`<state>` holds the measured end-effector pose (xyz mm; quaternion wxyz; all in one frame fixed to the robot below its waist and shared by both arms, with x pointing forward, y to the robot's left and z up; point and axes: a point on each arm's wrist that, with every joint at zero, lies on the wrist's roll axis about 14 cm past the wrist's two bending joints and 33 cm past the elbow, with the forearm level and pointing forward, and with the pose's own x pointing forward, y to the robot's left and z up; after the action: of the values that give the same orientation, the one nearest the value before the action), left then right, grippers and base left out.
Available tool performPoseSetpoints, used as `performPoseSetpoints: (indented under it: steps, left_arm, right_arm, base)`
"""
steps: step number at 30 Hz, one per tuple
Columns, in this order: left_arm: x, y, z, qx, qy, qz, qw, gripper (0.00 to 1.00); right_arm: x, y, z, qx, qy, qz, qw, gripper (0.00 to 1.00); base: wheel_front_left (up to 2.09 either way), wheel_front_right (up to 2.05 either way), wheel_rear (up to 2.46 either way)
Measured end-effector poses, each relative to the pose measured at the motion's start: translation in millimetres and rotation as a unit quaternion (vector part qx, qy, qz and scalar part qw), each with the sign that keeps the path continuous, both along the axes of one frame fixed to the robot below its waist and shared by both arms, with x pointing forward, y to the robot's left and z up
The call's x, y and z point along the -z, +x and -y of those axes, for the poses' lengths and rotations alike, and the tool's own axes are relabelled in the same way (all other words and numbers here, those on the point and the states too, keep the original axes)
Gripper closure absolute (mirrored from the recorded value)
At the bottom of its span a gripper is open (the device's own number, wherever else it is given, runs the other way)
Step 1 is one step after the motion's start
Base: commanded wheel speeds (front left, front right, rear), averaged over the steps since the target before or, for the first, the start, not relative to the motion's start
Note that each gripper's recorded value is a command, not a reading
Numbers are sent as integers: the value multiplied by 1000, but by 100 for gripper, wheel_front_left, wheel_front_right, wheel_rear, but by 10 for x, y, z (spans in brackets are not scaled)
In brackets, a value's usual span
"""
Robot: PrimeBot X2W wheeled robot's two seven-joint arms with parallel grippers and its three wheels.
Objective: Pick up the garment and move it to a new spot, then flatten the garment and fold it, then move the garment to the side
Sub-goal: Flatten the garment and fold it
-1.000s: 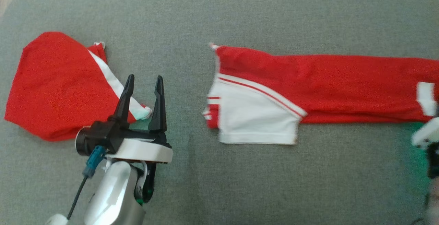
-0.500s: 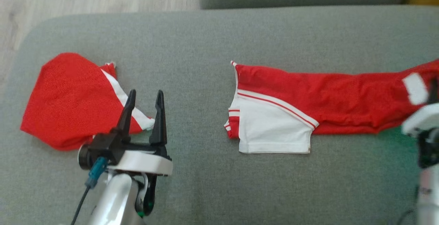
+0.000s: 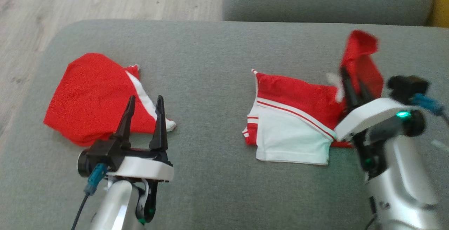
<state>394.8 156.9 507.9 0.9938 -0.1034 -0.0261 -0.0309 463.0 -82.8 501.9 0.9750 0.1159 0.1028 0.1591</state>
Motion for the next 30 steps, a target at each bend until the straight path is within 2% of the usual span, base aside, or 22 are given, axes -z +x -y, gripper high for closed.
performPoseSetpoints:
  steps: [4, 11, 22, 23, 24, 25, 30]
  left_arm:
    - [23, -33, -88, -10, 1, -3, 1000, 0]
    - [130, -85, -196, -26, 4, -20, 999, 0]
    - [172, -94, -270, -37, 2, -27, 999, 0]
    - [167, -93, -270, -37, 2, -27, 999, 0]
    - [164, -94, -268, -37, 2, -26, 999, 0]
    - [161, -93, -265, -36, 2, -26, 999, 0]
    - [147, -90, -242, -33, 2, -24, 999, 0]
  right_arm:
    - [246, -110, -406, -56, 8, -29, 998, 100]
    - [698, -290, -773, -106, 9, -81, 991, 100]
    - [887, -323, -1058, -149, -1, -99, 984, 100]
    - [897, -355, -1093, -156, -1, -101, 983, 71]
    - [902, -393, -1134, -164, 0, -103, 981, 28]
    - [905, -432, -1177, -172, 1, -105, 979, 0]
    - [833, -570, -1355, -202, 17, -103, 974, 0]
  base:
    - [0, 0, 0]
    - [0, 0, 0]
    - [0, 0, 0]
    - [0, 0, 0]
    - [0, 0, 0]
    - [0, 0, 0]
    - [0, 0, 0]
